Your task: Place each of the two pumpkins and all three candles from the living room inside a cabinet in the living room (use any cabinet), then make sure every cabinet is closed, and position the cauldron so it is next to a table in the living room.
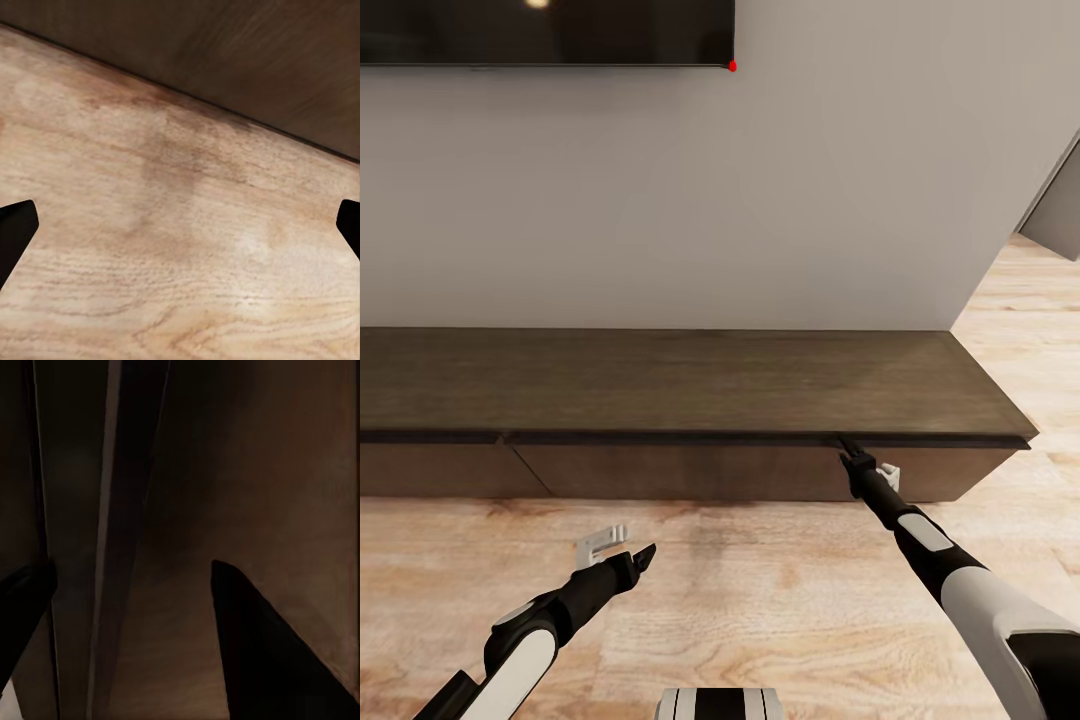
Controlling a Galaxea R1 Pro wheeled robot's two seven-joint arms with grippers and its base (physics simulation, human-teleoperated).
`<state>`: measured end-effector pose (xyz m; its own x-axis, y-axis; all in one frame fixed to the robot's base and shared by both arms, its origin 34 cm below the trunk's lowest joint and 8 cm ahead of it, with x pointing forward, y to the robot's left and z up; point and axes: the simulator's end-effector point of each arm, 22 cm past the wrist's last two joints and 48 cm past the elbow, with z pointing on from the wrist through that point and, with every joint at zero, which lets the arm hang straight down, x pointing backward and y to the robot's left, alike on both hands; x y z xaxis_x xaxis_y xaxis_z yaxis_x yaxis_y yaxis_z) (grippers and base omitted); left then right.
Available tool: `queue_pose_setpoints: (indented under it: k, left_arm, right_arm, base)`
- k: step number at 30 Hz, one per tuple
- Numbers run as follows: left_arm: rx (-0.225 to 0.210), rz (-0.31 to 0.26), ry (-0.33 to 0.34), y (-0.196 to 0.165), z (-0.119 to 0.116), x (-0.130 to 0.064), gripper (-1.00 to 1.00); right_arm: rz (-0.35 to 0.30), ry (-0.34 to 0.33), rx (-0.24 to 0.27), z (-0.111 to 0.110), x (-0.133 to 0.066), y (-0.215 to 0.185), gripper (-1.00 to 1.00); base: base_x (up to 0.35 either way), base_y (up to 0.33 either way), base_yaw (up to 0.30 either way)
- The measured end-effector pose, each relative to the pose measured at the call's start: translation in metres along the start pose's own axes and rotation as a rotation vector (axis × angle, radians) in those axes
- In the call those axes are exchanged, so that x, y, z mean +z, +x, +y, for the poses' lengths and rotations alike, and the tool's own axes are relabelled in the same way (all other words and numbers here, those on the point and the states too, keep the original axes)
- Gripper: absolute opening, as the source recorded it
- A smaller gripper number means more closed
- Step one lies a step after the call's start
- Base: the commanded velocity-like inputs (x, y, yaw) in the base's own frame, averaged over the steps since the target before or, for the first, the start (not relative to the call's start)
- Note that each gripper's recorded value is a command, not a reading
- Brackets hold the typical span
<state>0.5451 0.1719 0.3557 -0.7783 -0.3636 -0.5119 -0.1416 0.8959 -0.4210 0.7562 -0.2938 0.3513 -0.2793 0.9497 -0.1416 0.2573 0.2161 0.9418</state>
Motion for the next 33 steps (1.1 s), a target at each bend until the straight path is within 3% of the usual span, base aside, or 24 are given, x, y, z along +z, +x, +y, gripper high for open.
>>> queue_pose_setpoints:
  k: [33]
  left_arm:
    - [0.005,-0.006,0.008,-0.002,-0.005,-0.003,1.0]
  right_arm:
    - [0.001,-0.009,-0.009,0.009,0.0,-0.001,-1.0]
  base:
    - [0.0,0.0,0.0]
